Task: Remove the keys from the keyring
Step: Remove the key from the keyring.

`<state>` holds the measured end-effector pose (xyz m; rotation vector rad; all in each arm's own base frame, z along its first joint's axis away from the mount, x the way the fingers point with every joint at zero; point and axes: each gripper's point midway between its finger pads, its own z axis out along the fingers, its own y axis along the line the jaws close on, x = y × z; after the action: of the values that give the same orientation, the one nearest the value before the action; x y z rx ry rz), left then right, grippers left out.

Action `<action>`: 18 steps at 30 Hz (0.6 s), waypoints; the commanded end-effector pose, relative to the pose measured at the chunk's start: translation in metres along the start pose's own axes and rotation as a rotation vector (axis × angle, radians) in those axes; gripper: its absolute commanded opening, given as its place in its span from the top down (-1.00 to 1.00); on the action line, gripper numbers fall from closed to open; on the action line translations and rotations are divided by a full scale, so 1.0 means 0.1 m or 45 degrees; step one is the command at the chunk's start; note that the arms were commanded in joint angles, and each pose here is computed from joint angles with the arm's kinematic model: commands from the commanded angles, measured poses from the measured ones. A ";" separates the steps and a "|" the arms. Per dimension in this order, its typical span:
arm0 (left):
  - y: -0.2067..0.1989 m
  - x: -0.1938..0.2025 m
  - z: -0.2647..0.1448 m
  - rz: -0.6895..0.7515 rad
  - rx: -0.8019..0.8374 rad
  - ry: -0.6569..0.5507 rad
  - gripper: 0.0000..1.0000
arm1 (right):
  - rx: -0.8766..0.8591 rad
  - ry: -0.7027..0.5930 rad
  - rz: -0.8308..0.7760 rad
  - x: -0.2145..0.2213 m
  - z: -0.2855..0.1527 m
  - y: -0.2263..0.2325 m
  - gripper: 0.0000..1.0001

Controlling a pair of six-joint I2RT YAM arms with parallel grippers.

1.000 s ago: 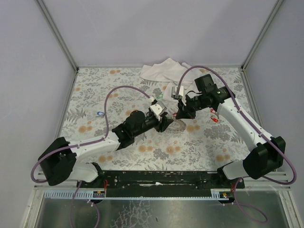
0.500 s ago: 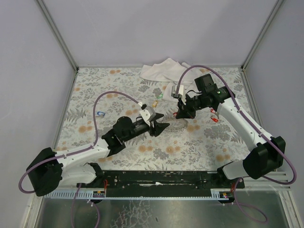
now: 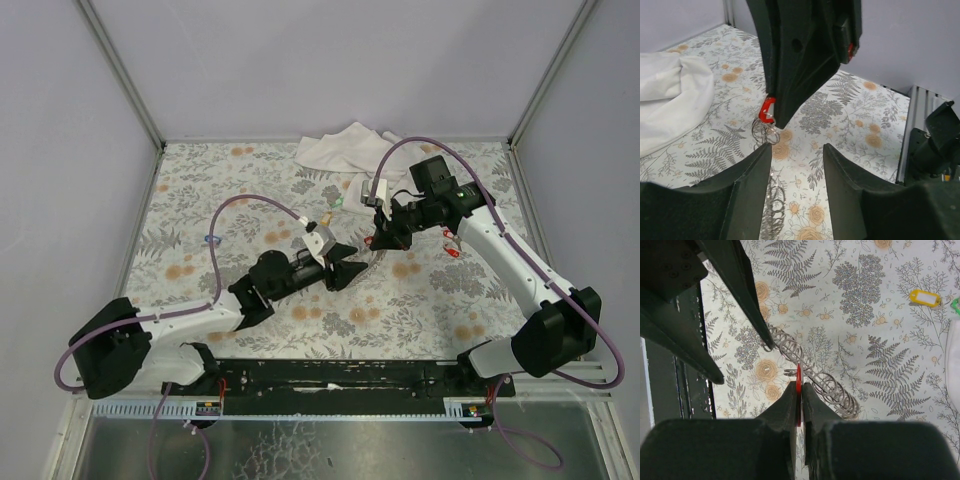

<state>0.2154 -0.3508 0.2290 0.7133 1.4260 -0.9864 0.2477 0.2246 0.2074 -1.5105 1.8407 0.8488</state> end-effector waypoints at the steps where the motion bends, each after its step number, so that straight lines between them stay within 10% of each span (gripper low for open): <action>1: 0.10 -0.13 0.07 0.030 -0.079 -0.095 0.10 | 0.018 -0.089 -0.073 -0.28 -0.09 0.01 1.00; 18: 0.31 -0.14 0.19 0.085 -0.253 -0.110 0.16 | 0.007 -0.087 -0.071 -0.26 -0.08 0.02 1.00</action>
<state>0.2444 -0.3516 0.2014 0.6254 1.5064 -0.8251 0.2474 0.2248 0.2076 -1.5087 1.8416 0.8521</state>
